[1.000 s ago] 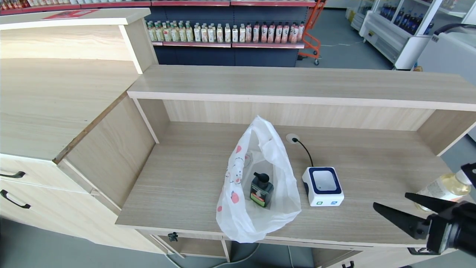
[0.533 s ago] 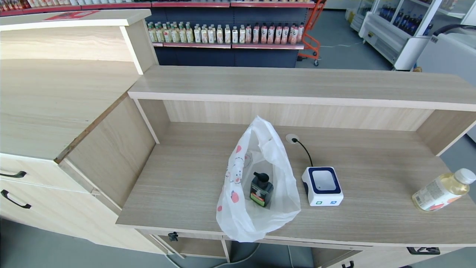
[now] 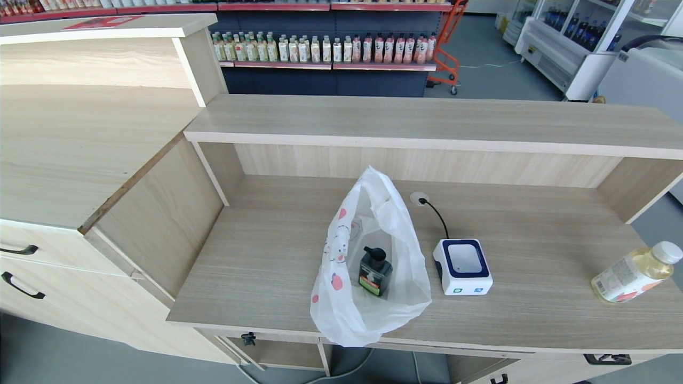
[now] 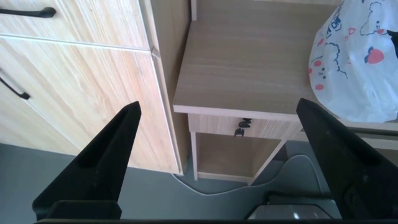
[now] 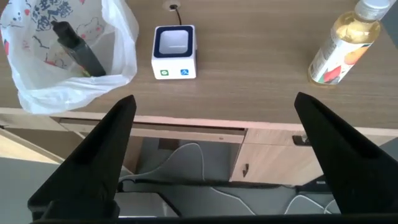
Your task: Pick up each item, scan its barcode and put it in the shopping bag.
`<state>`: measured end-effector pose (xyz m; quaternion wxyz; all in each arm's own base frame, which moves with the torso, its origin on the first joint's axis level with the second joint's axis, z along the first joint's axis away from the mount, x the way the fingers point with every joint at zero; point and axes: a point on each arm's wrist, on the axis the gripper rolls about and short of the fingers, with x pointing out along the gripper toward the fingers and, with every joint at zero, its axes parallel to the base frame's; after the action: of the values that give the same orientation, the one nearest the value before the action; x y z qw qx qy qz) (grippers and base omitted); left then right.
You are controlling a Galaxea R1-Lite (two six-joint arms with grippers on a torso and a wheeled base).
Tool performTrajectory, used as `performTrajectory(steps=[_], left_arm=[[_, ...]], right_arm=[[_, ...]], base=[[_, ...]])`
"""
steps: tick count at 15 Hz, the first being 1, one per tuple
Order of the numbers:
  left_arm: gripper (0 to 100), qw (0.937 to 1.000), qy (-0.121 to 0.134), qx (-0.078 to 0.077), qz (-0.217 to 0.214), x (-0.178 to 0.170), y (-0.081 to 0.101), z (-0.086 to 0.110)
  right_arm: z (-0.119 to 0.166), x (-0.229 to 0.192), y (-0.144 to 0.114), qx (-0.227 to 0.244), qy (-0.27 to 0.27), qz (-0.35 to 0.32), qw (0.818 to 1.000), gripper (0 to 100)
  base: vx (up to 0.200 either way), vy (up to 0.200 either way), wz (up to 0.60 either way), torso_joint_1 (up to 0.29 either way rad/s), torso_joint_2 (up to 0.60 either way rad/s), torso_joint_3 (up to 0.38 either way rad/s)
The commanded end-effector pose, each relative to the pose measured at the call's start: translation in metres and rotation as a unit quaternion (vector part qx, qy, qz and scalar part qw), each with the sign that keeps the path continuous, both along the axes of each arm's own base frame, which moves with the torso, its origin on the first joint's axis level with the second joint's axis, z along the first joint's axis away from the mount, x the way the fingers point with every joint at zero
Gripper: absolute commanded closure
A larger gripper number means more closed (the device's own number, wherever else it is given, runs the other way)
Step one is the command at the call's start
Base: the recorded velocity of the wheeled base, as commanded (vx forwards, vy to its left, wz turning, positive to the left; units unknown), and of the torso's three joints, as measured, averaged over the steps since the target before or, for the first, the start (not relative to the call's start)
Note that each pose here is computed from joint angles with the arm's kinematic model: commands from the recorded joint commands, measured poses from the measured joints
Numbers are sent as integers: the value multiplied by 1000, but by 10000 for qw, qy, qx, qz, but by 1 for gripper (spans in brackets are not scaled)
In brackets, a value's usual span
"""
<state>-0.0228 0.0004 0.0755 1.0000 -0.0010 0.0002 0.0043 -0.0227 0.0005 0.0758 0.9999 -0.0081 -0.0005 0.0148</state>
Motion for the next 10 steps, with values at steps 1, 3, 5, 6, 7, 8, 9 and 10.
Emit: performTrajectory(steps=[1, 3, 5, 6, 7, 8, 9, 10], left_arm=[[0, 10000, -2, 2, 3, 0, 0, 0], [0, 10000, -2, 17, 3, 0, 0, 0], [0, 10000, -2, 25, 11, 0, 0, 0], [0, 10000, -2, 17, 11, 0, 0, 0], [0, 10000, -2, 25, 11, 0, 0, 0], [0, 10000, -2, 25, 11, 0, 0, 0], [0, 10000, -2, 25, 11, 0, 0, 0], [0, 10000, -2, 17, 11, 0, 0, 0]], right_arm=[[0, 0, 0, 12, 5, 6, 10000, 0], [0, 0, 0, 35, 5, 6, 10000, 0], [0, 0, 0, 96, 7, 6, 10000, 0], [0, 0, 0, 96, 7, 6, 10000, 0], [0, 0, 0, 96, 7, 6, 10000, 0], [0, 0, 0, 96, 7, 6, 10000, 0], [0, 0, 0, 96, 7, 6, 10000, 0], [0, 0, 0, 96, 7, 6, 10000, 0]], base=[[0, -200, 0, 2, 2, 2], [0, -200, 0, 0, 2, 5], [0, -200, 0, 5, 2, 2], [0, -200, 0, 2, -2, 2], [0, -200, 0, -2, 2, 2], [0, -200, 0, 2, -2, 7], [0, -200, 0, -2, 2, 2], [0, -200, 0, 7, 2, 2]])
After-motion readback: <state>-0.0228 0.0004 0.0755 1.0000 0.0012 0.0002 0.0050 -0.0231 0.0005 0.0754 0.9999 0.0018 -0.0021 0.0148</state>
